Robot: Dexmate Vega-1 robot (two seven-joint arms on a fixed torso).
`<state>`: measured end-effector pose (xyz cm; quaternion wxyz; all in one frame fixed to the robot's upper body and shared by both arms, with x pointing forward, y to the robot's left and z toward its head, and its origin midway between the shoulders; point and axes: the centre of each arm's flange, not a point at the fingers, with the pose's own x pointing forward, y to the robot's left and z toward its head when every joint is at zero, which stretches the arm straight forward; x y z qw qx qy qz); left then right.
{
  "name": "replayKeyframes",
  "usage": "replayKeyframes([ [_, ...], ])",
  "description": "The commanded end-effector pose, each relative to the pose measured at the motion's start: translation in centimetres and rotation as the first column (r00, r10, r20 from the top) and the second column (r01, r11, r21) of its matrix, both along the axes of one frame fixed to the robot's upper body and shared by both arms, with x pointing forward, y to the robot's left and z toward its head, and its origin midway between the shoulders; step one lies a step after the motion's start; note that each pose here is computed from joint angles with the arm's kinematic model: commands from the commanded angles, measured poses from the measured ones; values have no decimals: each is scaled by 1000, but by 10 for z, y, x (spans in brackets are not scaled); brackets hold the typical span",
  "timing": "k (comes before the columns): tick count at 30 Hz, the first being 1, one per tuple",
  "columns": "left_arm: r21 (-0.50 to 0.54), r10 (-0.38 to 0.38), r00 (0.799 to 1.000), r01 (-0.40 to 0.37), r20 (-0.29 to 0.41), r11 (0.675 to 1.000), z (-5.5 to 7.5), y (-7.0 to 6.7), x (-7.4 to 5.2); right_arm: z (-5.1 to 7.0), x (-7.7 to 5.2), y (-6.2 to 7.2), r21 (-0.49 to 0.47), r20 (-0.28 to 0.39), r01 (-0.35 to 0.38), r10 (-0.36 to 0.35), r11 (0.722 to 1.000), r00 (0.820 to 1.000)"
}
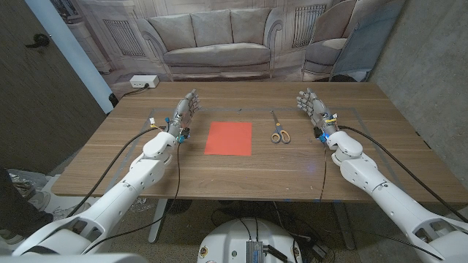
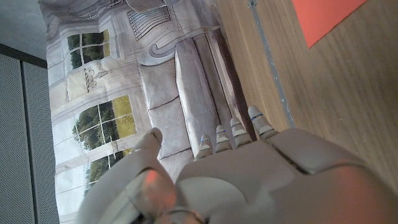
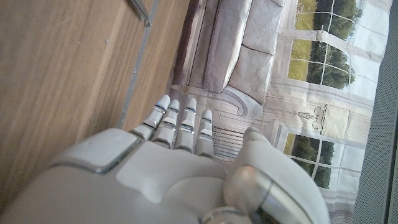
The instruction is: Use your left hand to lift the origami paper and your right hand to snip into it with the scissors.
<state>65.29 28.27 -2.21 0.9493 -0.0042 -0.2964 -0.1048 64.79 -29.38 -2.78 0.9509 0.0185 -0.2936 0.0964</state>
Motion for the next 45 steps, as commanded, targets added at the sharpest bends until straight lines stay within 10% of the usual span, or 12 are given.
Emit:
replayKeyframes([
  [1,138,47,998,-54,53,989,19,-11,-4,-2,-7,-1,-9,5,13,-13,1000,1000],
  [27,517,-3,943,-180,334,837,98,-53,-20,-8,-25,8,-38,23,6,-5,999,1000],
  [45,750,-206,856,-270,473,604,154,-117,-45,-6,-46,19,-79,72,2,4,997,997],
])
